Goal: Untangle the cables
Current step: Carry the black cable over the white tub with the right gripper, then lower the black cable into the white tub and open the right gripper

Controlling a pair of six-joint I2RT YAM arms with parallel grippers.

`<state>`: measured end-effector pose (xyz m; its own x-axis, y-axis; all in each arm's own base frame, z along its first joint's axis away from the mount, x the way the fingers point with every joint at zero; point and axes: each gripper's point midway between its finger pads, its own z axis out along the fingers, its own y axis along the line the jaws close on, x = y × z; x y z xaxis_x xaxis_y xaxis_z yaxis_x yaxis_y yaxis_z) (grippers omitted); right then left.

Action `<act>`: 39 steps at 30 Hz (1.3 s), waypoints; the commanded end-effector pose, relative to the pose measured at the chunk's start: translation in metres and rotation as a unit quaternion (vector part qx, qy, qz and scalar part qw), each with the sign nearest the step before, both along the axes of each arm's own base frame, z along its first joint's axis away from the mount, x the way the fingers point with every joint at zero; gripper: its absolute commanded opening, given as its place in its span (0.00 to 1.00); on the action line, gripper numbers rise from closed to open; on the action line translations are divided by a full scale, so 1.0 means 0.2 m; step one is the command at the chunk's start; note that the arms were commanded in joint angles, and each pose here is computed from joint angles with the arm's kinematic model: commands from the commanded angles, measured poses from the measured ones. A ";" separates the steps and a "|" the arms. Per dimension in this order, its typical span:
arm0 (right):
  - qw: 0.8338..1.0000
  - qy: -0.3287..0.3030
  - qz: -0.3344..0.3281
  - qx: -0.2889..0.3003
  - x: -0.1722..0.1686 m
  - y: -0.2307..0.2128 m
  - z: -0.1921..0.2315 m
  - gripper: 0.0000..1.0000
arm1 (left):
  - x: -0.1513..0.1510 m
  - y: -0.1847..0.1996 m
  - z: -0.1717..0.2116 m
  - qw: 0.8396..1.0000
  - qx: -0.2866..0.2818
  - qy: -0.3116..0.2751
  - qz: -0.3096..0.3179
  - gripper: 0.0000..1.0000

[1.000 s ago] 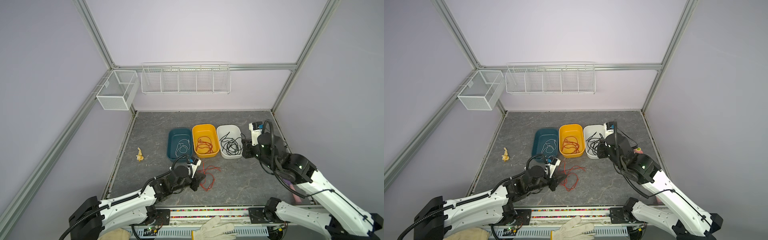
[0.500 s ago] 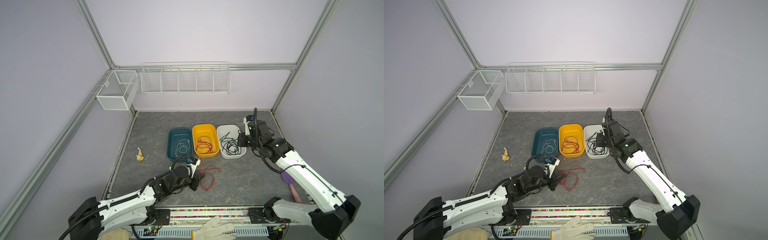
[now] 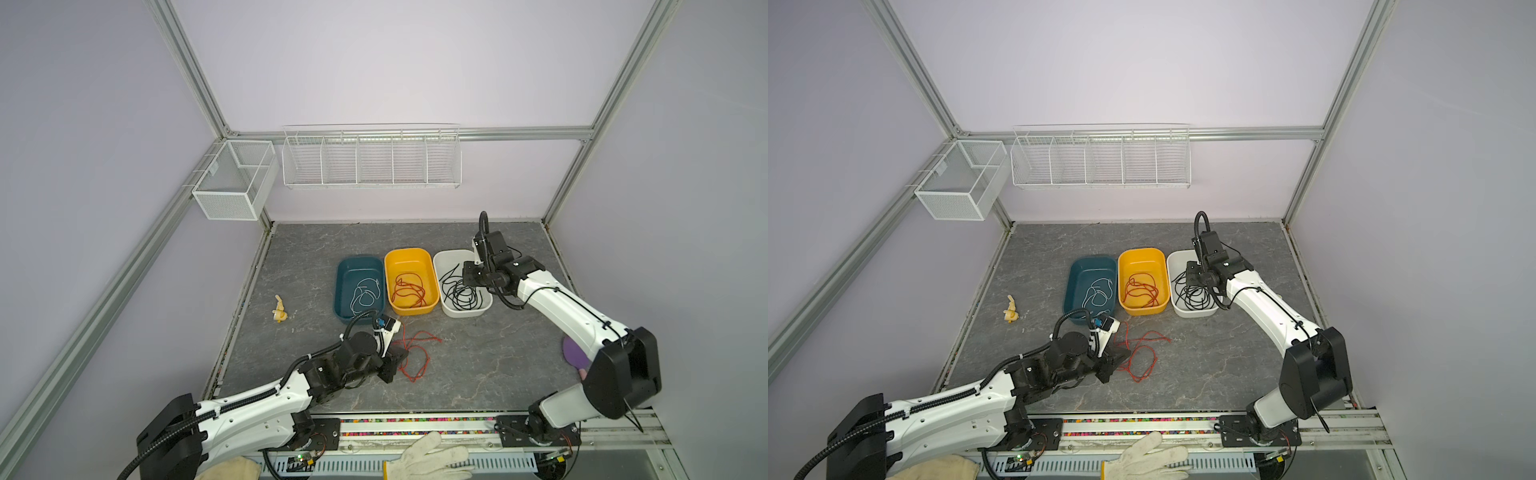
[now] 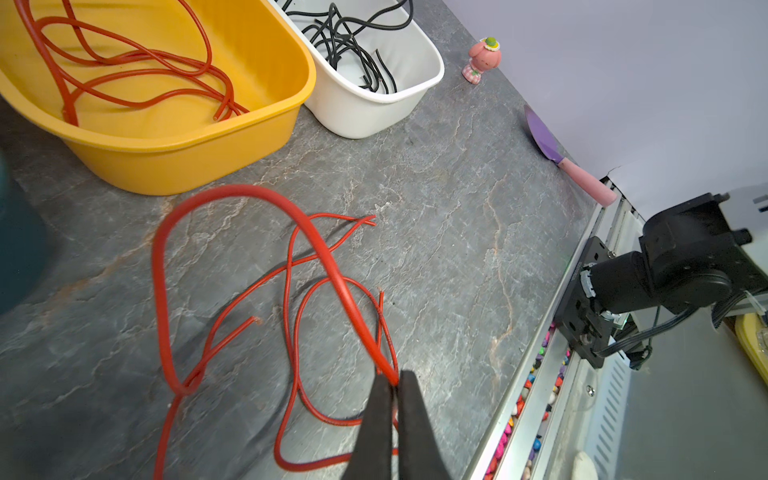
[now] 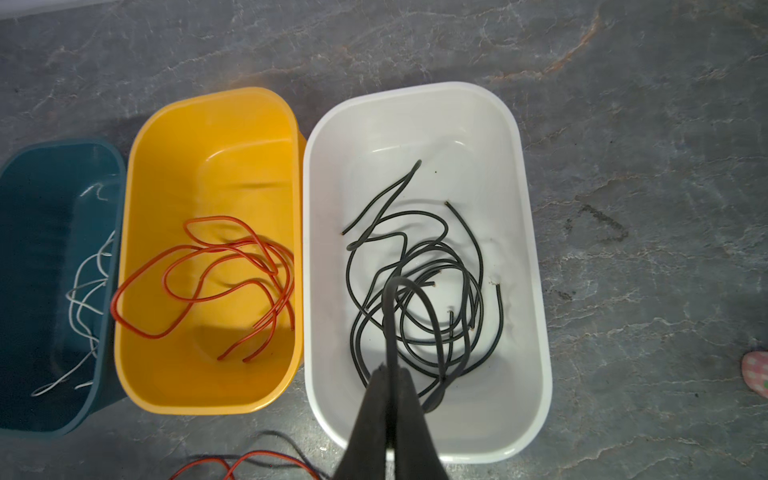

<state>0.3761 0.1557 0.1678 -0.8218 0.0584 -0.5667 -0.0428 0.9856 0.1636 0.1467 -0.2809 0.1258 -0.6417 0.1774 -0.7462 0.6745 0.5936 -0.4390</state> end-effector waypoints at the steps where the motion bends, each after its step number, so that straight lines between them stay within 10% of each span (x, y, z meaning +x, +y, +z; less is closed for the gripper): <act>1: 1.000 0.000 0.007 0.012 0.05 0.03 -0.01 0.07 | 0.00 0.00 0.03 1.000 -0.004 -0.012 -0.004 0.00; 29: 0.995 0.098 0.005 0.014 0.20 0.10 -0.38 0.07 | 0.00 0.00 0.01 1.000 0.002 -0.014 -0.003 0.00; 39: 0.994 0.102 0.009 0.027 0.12 0.09 -0.32 0.21 | 0.01 -0.01 0.01 1.000 0.003 -0.017 -0.005 0.00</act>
